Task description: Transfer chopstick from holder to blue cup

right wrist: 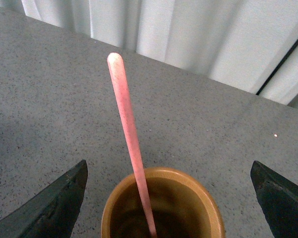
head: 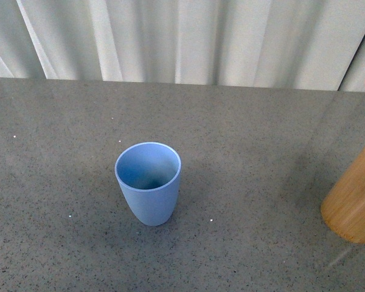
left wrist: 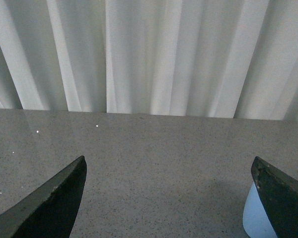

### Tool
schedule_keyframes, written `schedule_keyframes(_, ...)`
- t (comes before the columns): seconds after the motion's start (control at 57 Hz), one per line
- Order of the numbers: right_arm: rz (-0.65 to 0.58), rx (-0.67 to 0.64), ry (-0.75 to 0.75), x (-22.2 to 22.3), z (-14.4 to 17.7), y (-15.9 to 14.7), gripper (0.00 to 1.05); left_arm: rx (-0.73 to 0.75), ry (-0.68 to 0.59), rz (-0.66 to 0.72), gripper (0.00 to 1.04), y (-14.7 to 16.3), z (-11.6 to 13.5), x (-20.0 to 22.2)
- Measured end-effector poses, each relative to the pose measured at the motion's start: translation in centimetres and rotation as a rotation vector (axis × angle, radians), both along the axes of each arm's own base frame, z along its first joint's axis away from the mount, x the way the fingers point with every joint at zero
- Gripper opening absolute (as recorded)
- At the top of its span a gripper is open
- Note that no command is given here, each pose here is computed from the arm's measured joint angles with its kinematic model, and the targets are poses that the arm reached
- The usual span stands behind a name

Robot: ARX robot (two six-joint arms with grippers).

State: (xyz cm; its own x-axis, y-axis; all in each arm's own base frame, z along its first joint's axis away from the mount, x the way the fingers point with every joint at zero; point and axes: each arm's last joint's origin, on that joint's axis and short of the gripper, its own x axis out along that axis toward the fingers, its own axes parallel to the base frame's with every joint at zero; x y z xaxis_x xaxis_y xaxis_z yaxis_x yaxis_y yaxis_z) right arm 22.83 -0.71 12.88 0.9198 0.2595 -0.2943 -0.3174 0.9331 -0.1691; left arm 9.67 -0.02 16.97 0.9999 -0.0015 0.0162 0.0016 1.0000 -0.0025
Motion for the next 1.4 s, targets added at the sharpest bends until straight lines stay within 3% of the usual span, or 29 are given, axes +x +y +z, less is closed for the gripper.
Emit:
schedule_keyframes(0.334,0.017,0.017,-0.003,3.5,-0.6,1.7,0.92,0.0,0.0,0.0,0.98,0.0,0.0,0.0)
schedule_keyframes(0.544,0.031,0.042,0.0,4.3,-0.9,2.8,0.51,0.0,0.0,0.0,0.98,0.0,0.0,0.0)
schedule_keyframes(0.615,0.042,0.047,-0.008,4.3,-0.8,3.2,0.34,0.0,0.0,0.0,0.98,0.0,0.0,0.0)
schedule_keyframes(0.808,0.045,0.043,-0.017,4.0,-0.6,3.3,0.05,0.0,0.0,0.0,0.98,0.0,0.0,0.0)
schedule_keyframes(1.124,0.033,0.049,-0.048,3.2,0.8,2.6,0.03,0.0,0.0,0.0,0.98,0.0,0.0,0.0)
schedule_keyframes(1.405,0.018,0.002,-0.188,2.3,4.3,2.6,0.03,0.0,0.0,0.0,0.98,0.0,0.0,0.0)
